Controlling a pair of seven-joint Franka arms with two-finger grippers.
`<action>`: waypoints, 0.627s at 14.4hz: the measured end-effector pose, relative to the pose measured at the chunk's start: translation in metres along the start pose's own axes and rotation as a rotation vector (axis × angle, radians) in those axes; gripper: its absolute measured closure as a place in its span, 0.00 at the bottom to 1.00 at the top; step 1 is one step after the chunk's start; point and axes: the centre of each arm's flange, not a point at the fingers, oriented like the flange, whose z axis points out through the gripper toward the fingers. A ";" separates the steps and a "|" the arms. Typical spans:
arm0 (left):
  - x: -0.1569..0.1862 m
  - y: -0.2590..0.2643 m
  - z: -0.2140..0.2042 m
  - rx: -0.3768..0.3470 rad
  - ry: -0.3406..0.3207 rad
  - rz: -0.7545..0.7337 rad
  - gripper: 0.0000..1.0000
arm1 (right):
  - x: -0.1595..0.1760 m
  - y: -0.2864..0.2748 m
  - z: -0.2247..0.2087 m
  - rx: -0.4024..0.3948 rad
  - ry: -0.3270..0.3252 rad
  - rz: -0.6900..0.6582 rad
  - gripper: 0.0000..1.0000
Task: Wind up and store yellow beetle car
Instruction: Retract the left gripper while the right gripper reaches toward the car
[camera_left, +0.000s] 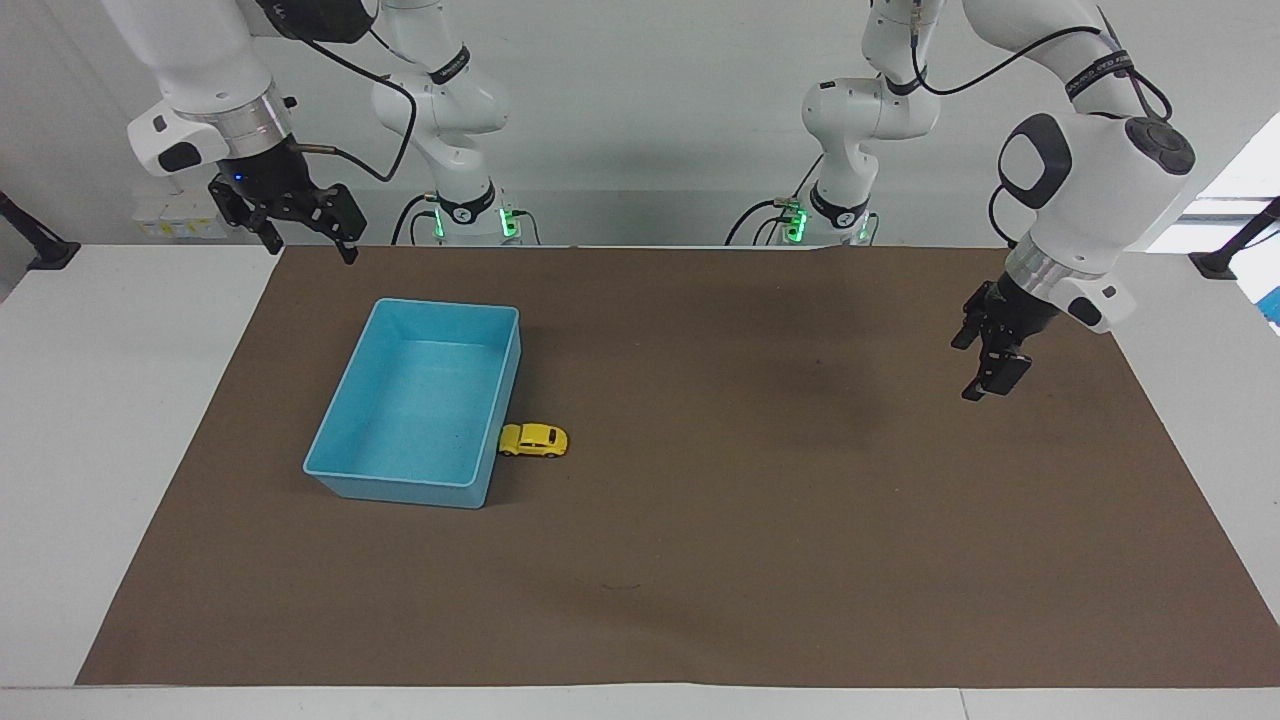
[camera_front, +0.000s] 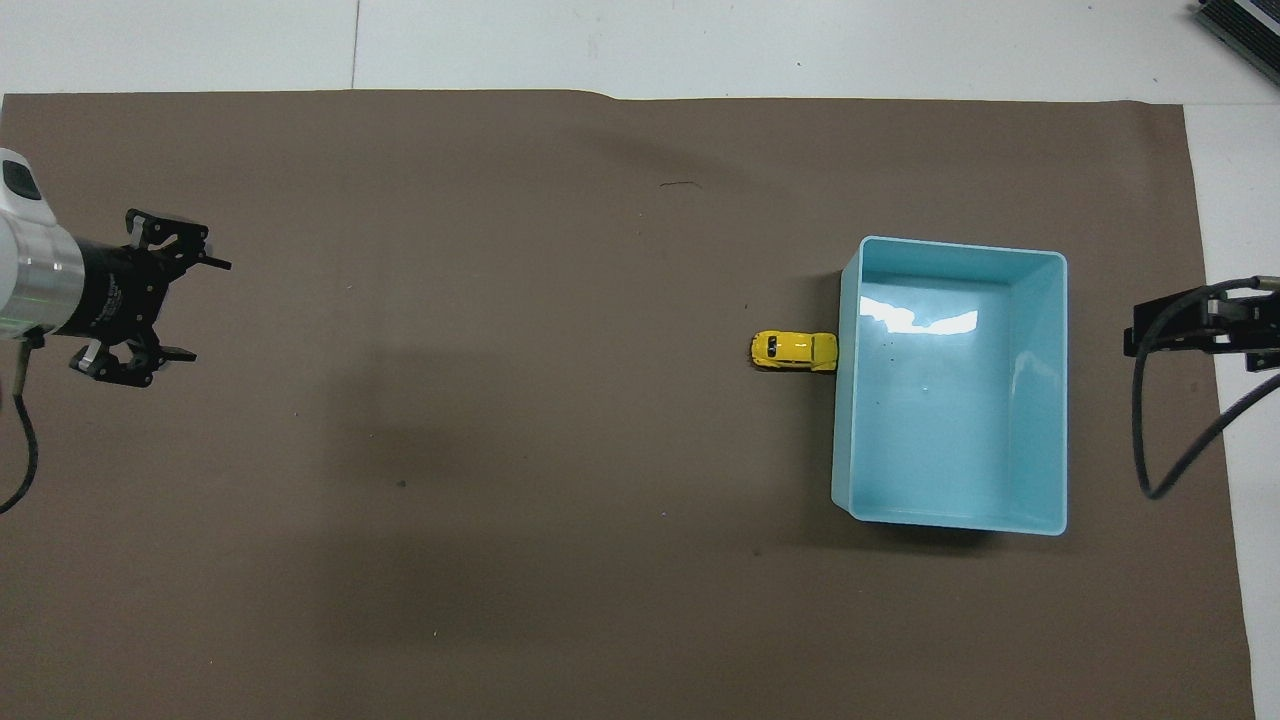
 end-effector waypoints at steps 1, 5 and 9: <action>0.003 -0.002 -0.007 -0.009 0.007 0.107 0.00 | 0.002 -0.002 0.003 0.009 0.002 -0.022 0.00; 0.013 -0.013 -0.039 0.012 0.052 0.514 0.00 | 0.012 -0.015 0.025 0.042 0.006 -0.051 0.00; 0.003 -0.009 -0.067 0.091 0.040 0.926 0.00 | 0.025 -0.057 0.067 0.044 0.018 -0.078 0.00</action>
